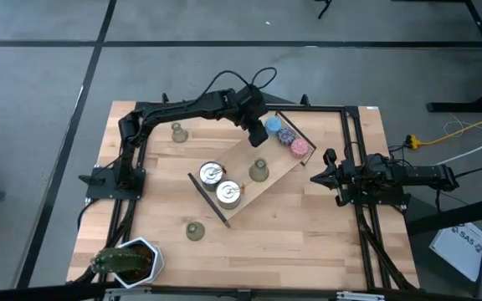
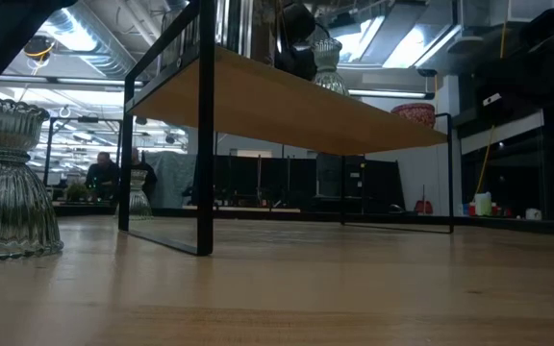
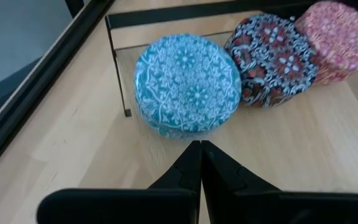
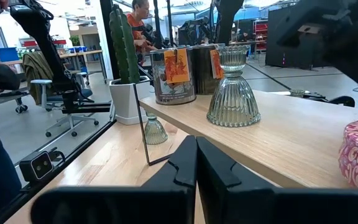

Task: Pick & Place candle stick holders
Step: Put the blue patterned scented candle on the shelf, then put the top transparent candle holder on the shelf

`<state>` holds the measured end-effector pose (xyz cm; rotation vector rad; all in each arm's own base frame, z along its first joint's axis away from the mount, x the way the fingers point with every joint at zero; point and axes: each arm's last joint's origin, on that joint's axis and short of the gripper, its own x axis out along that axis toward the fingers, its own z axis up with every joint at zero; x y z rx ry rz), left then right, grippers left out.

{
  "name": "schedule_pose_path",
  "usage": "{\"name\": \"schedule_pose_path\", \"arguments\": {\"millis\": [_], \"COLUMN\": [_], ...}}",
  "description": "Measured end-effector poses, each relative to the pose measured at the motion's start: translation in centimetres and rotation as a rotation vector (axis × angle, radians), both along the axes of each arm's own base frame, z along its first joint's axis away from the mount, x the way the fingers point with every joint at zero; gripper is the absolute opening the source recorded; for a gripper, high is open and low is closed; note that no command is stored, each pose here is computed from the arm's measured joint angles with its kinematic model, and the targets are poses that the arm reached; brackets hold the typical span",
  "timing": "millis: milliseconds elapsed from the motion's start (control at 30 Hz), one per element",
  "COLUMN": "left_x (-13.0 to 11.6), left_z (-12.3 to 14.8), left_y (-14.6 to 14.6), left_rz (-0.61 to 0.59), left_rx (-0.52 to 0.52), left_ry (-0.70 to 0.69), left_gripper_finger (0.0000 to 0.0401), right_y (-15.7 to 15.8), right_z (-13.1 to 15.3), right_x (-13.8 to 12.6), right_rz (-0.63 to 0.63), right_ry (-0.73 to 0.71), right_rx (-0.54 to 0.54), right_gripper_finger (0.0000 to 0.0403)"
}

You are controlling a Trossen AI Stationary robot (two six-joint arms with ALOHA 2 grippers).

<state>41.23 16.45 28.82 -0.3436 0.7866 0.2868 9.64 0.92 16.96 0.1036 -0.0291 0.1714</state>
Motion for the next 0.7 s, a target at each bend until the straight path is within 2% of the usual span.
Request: {"name": "schedule_pose_path", "arguments": {"millis": [700], "left_x": [0.52], "left_z": [-0.01], "left_y": [-0.13], "left_rz": [0.006], "left_rx": [0.012], "left_ry": [-0.033], "left_gripper_finger": [0.0002], "right_y": [0.0], "right_z": [-0.01], "right_x": [0.0], "right_rz": [0.0], "right_ry": [0.0], "right_rx": [0.0], "right_gripper_finger": [0.001]}}
